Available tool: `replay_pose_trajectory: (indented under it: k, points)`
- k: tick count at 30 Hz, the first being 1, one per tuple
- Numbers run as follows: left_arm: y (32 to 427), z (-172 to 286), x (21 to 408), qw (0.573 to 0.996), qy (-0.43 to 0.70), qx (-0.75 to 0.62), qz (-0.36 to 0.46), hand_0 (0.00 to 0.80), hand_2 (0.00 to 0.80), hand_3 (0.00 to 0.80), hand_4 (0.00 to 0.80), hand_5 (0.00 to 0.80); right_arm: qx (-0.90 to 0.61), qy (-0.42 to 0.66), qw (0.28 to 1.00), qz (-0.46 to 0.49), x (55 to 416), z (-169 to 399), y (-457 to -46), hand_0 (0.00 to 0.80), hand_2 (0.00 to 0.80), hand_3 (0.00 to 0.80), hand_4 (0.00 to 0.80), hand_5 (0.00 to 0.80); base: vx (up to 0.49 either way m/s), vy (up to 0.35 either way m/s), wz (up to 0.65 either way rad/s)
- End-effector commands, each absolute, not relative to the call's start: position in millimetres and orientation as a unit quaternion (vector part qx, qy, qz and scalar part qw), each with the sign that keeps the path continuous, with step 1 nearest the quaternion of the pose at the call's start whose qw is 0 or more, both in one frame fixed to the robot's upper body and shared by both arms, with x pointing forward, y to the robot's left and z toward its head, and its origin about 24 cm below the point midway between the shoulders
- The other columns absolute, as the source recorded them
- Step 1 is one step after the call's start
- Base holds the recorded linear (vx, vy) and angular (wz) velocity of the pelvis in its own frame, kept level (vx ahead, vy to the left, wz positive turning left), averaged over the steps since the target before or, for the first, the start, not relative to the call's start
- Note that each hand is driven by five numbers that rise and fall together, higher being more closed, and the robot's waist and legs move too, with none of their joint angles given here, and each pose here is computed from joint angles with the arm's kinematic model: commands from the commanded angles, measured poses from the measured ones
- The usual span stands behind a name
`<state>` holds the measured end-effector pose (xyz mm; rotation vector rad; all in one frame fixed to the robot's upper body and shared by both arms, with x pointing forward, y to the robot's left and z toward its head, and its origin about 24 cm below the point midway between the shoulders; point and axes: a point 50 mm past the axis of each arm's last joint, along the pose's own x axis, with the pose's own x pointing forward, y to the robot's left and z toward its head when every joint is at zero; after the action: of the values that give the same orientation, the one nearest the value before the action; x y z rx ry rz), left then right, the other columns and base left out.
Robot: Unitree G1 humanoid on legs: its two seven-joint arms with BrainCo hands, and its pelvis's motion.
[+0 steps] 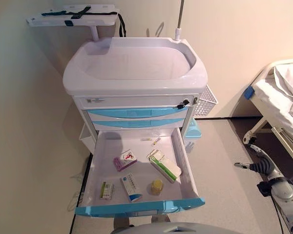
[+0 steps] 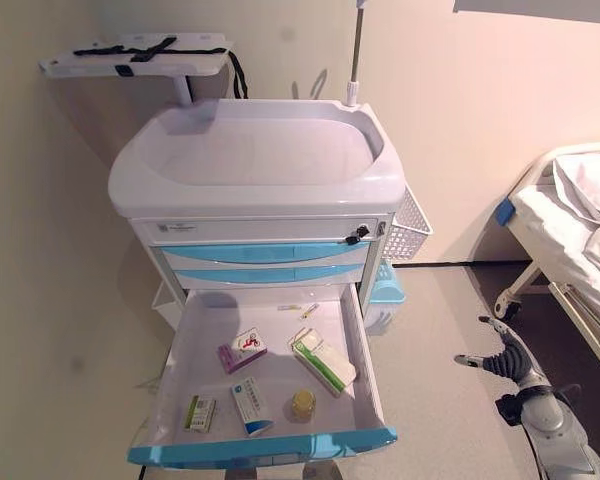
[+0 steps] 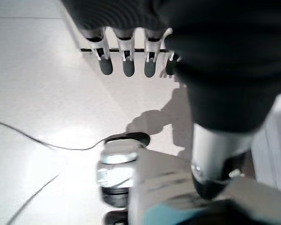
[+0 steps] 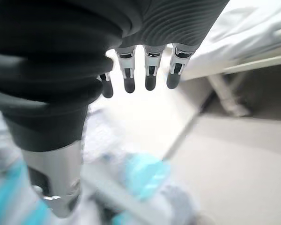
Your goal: Open the drawer and pick up the medicine
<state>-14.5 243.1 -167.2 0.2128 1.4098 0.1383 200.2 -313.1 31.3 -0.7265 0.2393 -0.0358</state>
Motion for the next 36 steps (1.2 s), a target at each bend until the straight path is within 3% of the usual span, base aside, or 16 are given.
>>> replay_pose_trajectory:
  k: [1, 11, 20, 29, 36]
  points:
    - [230.6, -170.7, 0.3, 0.765, 0.635, 0.103, 0.026, 0.0, 0.0, 0.0, 0.0, 0.0, -0.306, 0.002, 0.951, 0.051, 223.7, 67.2, -281.9, 0.0, 0.0, 0.0, 0.0, 0.0, 0.004, -0.021, 0.05]
    - [237.5, -168.2, 0.1, 0.769, 0.628, 0.121, 0.018, 0.0, 0.0, 0.0, 0.0, 0.0, -0.271, -0.064, 0.93, 0.241, 243.6, 78.9, -200.5, 0.0, 0.0, 0.0, 0.0, 0.0, 0.002, -0.012, 0.24]
    - [239.1, -168.3, -5.0, 0.759, 0.637, 0.135, 0.016, 0.0, 0.0, 0.0, 0.0, 0.0, -0.275, -0.065, 0.906, 0.317, 250.1, 65.6, -156.7, 0.0, 0.0, 0.0, 0.0, 0.0, -0.002, -0.005, 0.26]
    - [235.6, -168.5, 1.8, 0.765, 0.626, 0.149, -0.004, 0.0, 0.0, 0.0, 0.0, 0.0, -0.333, -0.051, 0.863, 0.377, 250.6, 48.8, -134.0, 0.0, 0.0, 0.0, 0.0, 0.0, -0.01, -0.008, 0.15]
    - [242.0, -166.2, 9.6, 0.772, 0.613, 0.164, -0.011, 0.0, 0.0, 0.0, 0.0, 0.0, -0.395, -0.054, 0.814, 0.422, 247.1, 54.9, -139.4, 0.0, 0.0, 0.0, 0.0, 0.0, 0.0, -0.001, 0.01]
